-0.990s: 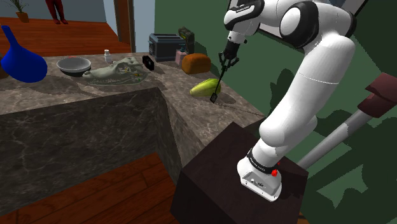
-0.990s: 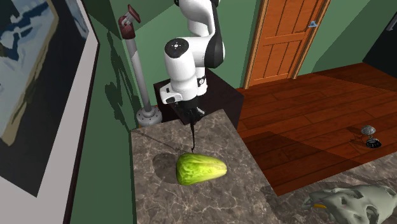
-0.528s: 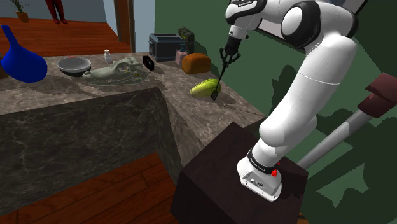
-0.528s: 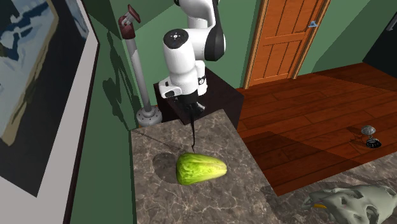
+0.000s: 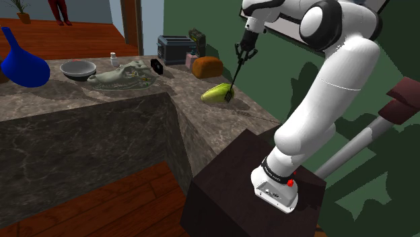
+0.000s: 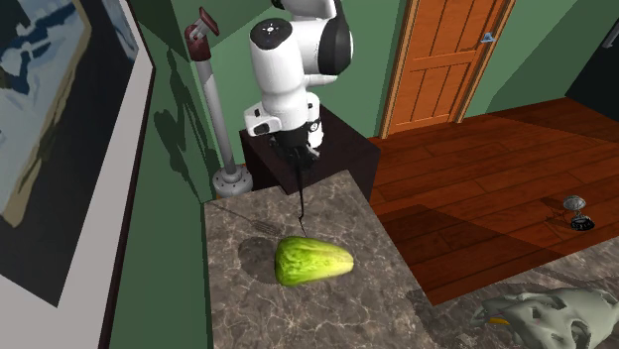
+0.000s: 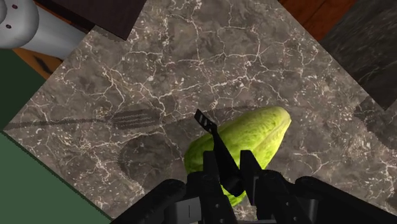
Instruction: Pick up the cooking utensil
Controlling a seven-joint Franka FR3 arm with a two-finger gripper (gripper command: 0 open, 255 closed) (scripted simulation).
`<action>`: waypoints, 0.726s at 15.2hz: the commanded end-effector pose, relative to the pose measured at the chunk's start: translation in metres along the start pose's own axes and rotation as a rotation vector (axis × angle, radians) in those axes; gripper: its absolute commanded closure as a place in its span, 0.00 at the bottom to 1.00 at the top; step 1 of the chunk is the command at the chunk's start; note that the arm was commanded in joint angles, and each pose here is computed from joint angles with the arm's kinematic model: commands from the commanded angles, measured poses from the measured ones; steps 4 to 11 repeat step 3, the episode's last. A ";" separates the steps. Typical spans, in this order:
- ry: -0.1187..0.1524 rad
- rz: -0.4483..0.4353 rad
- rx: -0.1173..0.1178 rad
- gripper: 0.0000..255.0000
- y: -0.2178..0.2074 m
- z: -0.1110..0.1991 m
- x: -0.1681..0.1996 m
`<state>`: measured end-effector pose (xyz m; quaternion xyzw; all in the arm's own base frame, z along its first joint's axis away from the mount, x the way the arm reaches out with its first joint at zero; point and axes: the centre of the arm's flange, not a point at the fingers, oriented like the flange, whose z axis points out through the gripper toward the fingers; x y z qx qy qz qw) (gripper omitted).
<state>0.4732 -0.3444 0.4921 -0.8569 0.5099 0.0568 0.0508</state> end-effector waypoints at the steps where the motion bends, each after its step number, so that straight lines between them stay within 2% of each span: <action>1: 0.000 0.000 0.000 1.00 -0.001 -0.011 -0.002; 11: 0.000 0.000 0.000 1.00 -0.001 -0.012 -0.002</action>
